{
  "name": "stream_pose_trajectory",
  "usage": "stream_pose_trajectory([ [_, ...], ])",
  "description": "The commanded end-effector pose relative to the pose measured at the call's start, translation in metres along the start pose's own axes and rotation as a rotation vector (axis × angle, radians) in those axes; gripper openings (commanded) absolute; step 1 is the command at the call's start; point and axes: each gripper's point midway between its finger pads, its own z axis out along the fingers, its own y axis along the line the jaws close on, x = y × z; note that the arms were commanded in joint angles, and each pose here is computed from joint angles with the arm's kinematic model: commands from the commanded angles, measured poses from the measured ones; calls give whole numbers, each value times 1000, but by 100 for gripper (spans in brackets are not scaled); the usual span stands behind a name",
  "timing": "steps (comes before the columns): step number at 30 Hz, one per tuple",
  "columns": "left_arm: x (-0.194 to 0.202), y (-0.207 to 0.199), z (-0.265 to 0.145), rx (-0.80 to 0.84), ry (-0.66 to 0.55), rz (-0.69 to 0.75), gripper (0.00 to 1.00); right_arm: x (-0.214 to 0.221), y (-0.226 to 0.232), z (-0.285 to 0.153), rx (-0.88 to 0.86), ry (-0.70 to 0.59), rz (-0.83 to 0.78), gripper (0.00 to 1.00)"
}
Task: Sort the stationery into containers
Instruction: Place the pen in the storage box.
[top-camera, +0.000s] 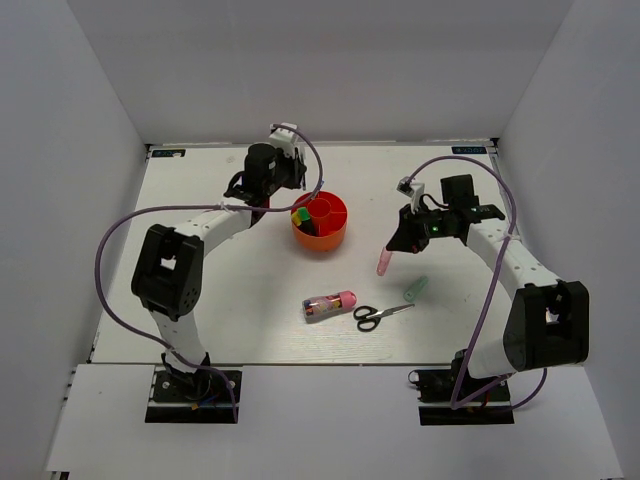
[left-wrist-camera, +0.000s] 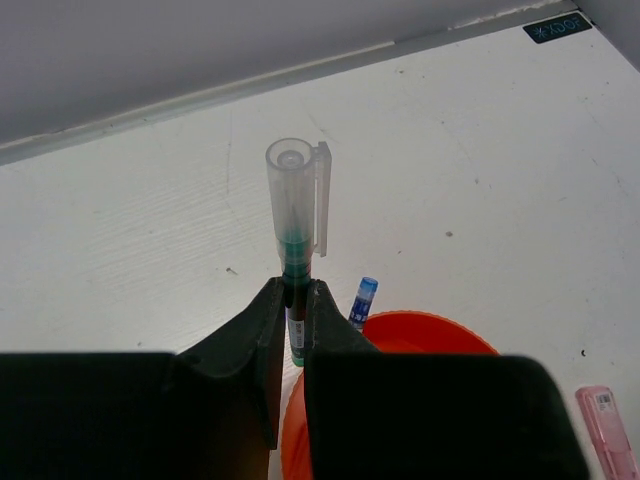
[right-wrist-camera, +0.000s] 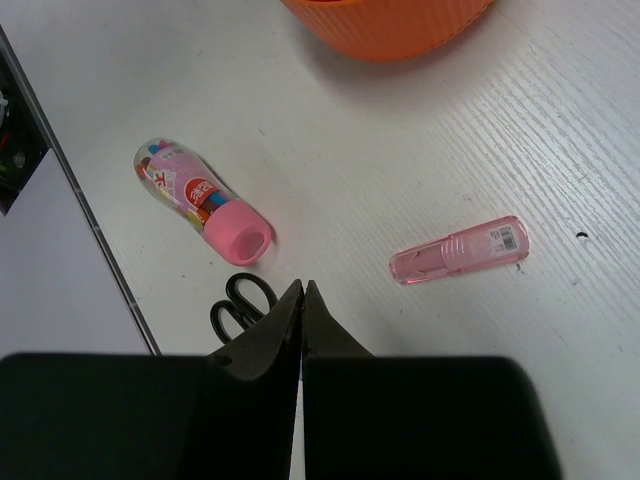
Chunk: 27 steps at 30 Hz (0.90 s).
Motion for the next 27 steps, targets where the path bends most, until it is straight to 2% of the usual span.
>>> stream_pose_trajectory([
  [1,-28,-11,4,53,-83,-13,0,-3,3,-5,-6,-18,-33,0],
  [20,19,-14,-11,73,-1,-46,0,-3,0,-6,-14,-25,6,0],
  [27,16,-12,-17,61,-9,-34,0,-3,-2,-7,-17,-28,18,0],
])
